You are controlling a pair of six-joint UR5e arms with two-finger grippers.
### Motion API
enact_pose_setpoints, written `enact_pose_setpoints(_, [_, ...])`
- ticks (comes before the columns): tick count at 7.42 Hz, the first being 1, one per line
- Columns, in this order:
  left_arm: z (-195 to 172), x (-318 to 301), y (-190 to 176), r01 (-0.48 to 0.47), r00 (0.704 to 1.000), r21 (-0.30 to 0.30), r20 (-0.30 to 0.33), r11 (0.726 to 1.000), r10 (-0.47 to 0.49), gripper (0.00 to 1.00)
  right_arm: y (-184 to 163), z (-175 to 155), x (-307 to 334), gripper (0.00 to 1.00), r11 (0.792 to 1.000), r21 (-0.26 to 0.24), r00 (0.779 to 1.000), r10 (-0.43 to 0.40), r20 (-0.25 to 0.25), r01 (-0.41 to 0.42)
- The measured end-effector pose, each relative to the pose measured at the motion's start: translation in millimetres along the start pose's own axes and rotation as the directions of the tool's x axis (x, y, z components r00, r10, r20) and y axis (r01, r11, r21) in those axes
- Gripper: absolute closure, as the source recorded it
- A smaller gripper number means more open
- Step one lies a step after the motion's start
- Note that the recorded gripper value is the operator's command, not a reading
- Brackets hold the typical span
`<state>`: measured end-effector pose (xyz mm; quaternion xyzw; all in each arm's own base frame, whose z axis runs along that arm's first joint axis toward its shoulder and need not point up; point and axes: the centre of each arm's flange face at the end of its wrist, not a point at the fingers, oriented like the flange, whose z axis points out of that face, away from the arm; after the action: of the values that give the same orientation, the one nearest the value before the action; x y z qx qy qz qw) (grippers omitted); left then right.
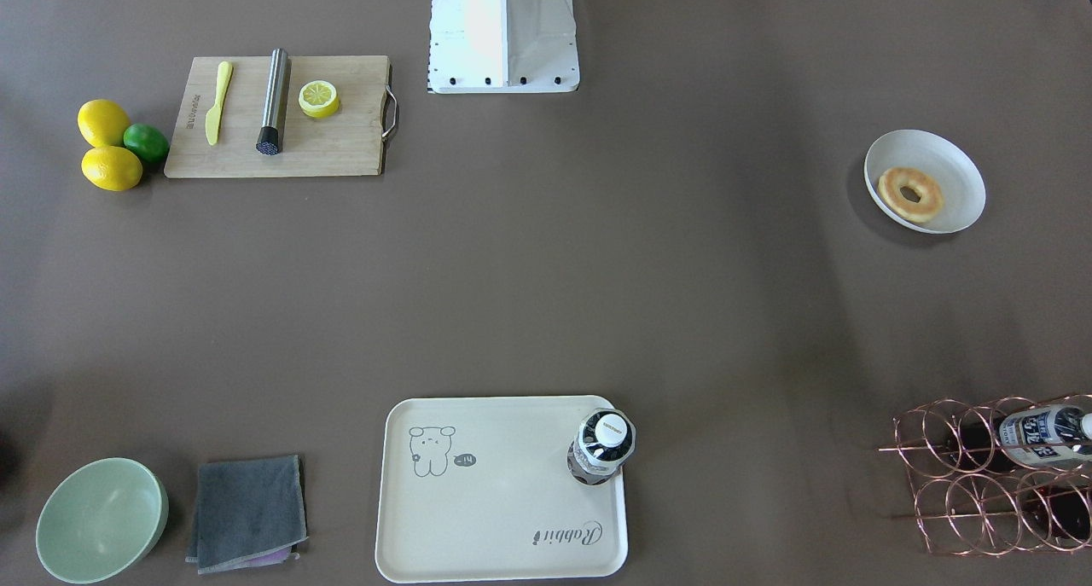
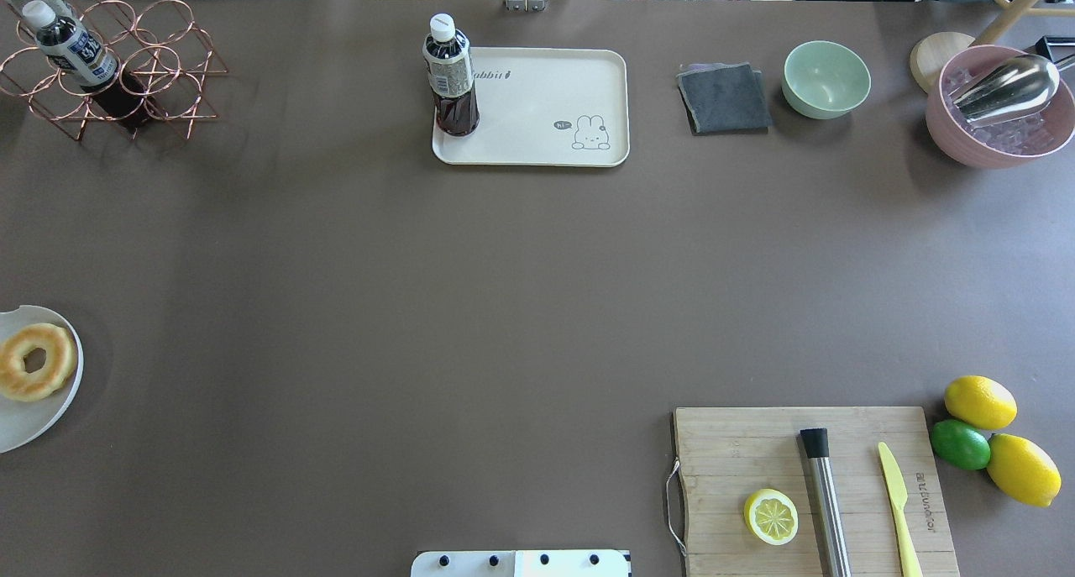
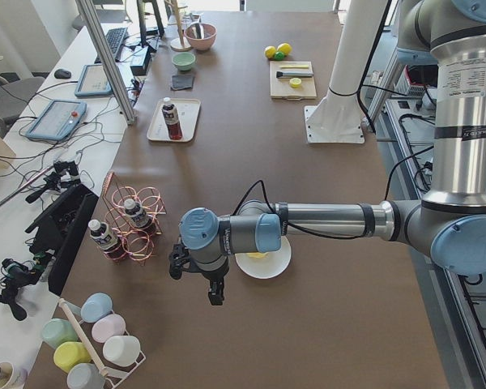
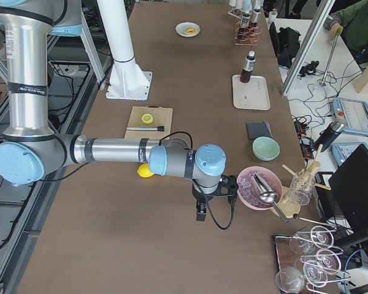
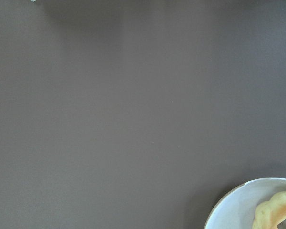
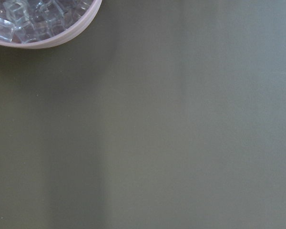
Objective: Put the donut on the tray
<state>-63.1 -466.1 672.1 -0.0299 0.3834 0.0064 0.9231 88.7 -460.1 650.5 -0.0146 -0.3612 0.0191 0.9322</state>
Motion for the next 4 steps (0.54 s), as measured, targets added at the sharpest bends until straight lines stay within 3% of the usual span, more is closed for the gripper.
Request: enact_pose_setpoints(4, [-2.8,2.5,-0.4,-0.006,1.000,0.006,0.002,1.000,0.006,0.00,-0.2,-0.7,-0.5,0.00,1.000,0.001,1.000,-0.002,0.000,0.002])
